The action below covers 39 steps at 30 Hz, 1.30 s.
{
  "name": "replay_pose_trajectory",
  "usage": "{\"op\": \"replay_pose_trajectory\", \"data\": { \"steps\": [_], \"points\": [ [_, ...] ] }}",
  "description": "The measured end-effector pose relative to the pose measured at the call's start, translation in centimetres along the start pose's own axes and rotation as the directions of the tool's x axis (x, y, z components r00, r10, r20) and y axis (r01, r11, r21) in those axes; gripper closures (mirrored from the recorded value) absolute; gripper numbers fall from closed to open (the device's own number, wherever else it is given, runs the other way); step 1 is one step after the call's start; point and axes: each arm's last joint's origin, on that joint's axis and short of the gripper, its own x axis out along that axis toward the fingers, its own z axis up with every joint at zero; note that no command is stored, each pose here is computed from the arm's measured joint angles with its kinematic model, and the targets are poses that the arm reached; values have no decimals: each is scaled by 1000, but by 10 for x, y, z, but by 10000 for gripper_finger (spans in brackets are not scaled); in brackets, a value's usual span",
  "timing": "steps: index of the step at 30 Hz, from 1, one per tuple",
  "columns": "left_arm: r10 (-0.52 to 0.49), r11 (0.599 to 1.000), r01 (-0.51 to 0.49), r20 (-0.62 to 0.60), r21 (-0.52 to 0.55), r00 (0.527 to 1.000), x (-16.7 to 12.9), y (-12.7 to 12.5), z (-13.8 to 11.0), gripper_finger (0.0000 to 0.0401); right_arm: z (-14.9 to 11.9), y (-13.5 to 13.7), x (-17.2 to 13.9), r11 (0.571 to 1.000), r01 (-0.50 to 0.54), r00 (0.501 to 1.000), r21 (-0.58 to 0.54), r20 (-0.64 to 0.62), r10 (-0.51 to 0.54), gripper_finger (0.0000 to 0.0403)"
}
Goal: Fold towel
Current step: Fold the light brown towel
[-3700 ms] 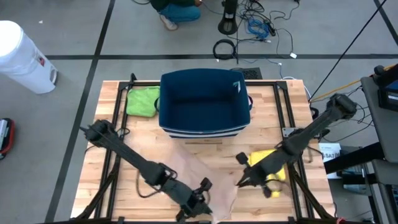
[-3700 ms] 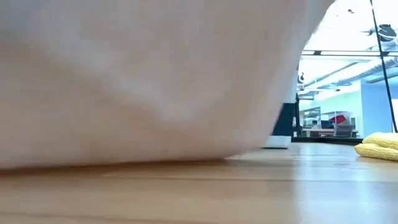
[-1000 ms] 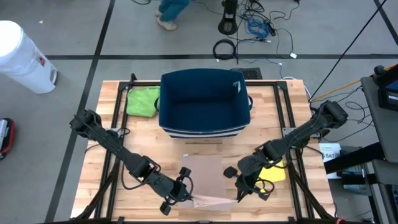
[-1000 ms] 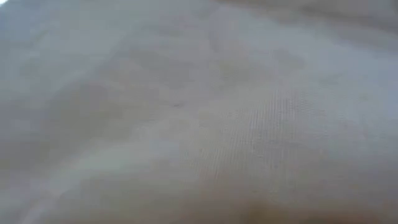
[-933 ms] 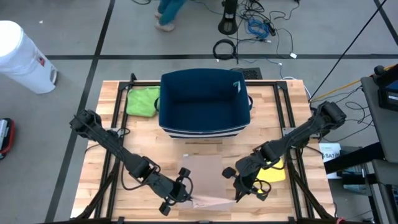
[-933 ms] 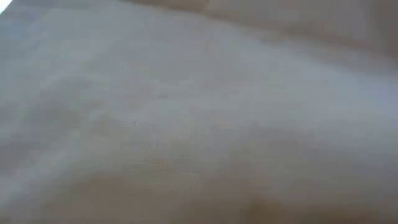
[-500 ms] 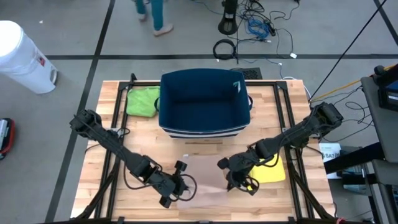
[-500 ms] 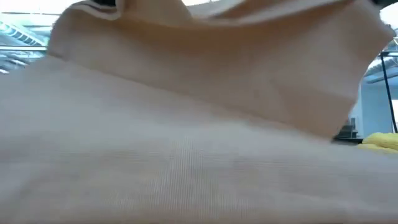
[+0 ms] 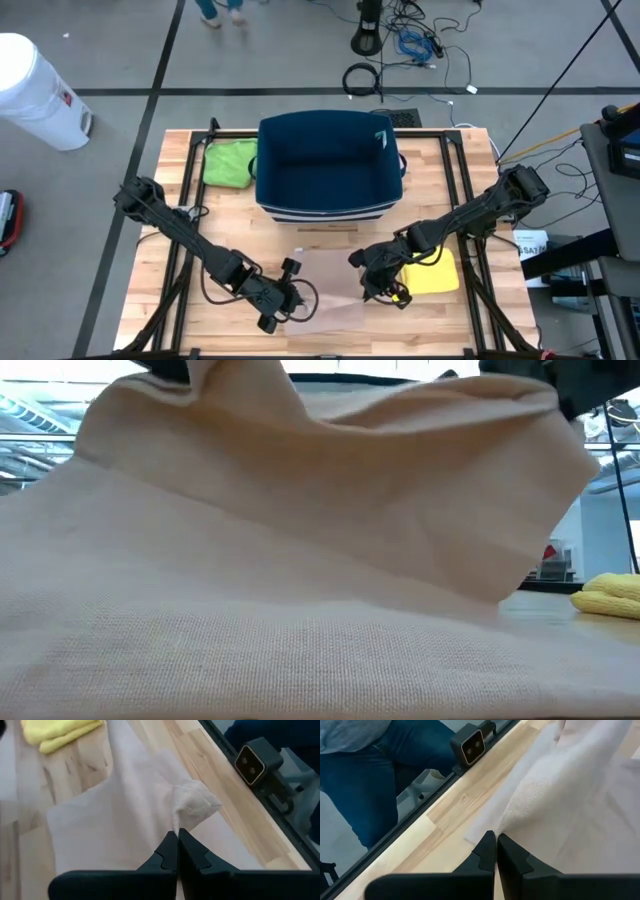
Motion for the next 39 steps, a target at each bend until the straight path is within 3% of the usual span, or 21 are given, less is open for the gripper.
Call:
{"op": "replay_pose_trajectory", "data": {
  "steps": [9, 13, 19, 25, 32, 39],
  "points": [
    [-117, 993, 116, -127, -20, 985, 36, -9, -20, 400, -16, -6, 32, 998, -25, 997, 58, -76, 29, 402],
    [-121, 993, 117, -158, -33, 980, 47, -12, -26, 378, -19, -5, 45, 994, -76, 995, 75, -65, 81, 395],
    [-139, 990, 134, -152, -42, 978, 47, -18, -26, 318, -23, 3, 58, 990, -111, 990, 84, -76, 118, 373],
    [-142, 989, 133, -149, -72, 979, 46, -20, -26, 279, -21, 10, 61, 995, -63, 995, 74, -78, 69, 320],
    [-151, 985, 137, -141, -102, 979, 44, -26, -26, 268, -21, 10, 61, 992, -55, 995, 110, -79, 64, 262],
    [-135, 990, 130, -99, -54, 986, 38, -49, -25, 268, -21, 12, 63, 996, -12, 996, 88, -84, 20, 256]
  ]
}}
